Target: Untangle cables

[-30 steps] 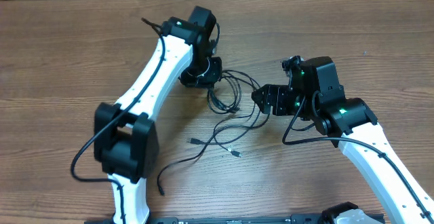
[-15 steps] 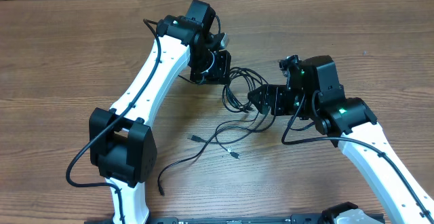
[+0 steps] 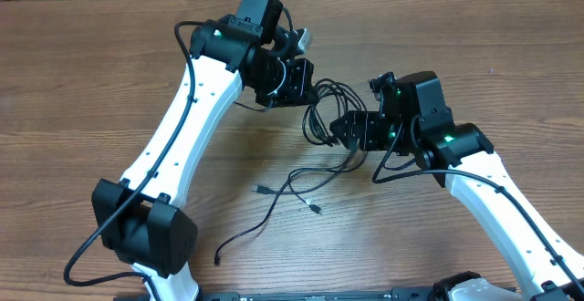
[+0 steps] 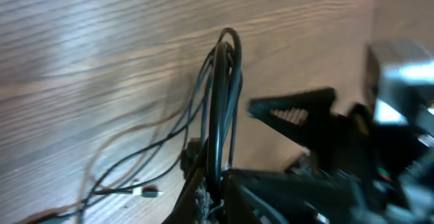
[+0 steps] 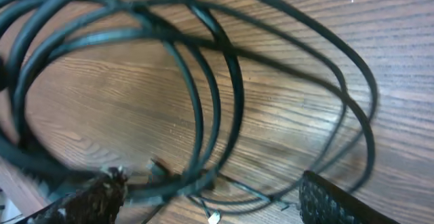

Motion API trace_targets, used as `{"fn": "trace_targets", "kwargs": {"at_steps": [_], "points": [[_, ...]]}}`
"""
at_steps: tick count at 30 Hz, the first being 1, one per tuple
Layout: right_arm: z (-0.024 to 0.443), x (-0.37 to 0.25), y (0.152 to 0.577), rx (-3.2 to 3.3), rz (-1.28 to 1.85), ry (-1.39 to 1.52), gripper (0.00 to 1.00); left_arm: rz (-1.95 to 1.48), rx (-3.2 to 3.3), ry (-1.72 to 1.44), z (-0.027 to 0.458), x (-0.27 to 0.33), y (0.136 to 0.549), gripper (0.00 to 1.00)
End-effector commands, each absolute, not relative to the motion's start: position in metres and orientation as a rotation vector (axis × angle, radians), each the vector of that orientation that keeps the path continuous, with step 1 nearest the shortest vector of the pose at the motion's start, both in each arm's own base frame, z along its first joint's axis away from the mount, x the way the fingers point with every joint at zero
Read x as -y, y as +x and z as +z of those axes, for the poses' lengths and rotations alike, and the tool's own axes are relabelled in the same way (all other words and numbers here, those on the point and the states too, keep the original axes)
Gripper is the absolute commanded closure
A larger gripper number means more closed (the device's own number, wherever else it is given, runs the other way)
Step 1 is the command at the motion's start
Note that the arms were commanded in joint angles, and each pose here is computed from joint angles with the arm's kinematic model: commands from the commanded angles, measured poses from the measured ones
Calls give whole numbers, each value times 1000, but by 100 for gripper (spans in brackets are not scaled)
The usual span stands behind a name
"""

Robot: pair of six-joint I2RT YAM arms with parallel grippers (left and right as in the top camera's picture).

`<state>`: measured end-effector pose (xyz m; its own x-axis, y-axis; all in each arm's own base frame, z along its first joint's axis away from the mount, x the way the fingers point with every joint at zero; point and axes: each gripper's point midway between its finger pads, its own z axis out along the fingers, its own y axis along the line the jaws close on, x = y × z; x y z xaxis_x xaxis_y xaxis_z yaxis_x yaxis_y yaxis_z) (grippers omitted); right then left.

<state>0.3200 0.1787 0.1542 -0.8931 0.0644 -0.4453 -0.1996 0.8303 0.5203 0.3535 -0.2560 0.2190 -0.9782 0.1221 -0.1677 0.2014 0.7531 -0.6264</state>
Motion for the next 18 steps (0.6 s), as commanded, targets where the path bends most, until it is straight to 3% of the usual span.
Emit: {"fn": "trace_targets", "kwargs": {"at_steps": [1,6,14,18], "points": [[156,-183,325,-2550,805,-109,20,-1132,-2762,366,241,272,343,96],[146,-181,327,-2578,782,-90,31,-1237,-2730,408,250,283,337,96],[143,-180,326,-2597,787,-50,90,-1115,-2744,378,241,274,347,96],[137,-177,318,-2640,776,-41,96,-1078,-2725,373,240,272,354,96]]}}
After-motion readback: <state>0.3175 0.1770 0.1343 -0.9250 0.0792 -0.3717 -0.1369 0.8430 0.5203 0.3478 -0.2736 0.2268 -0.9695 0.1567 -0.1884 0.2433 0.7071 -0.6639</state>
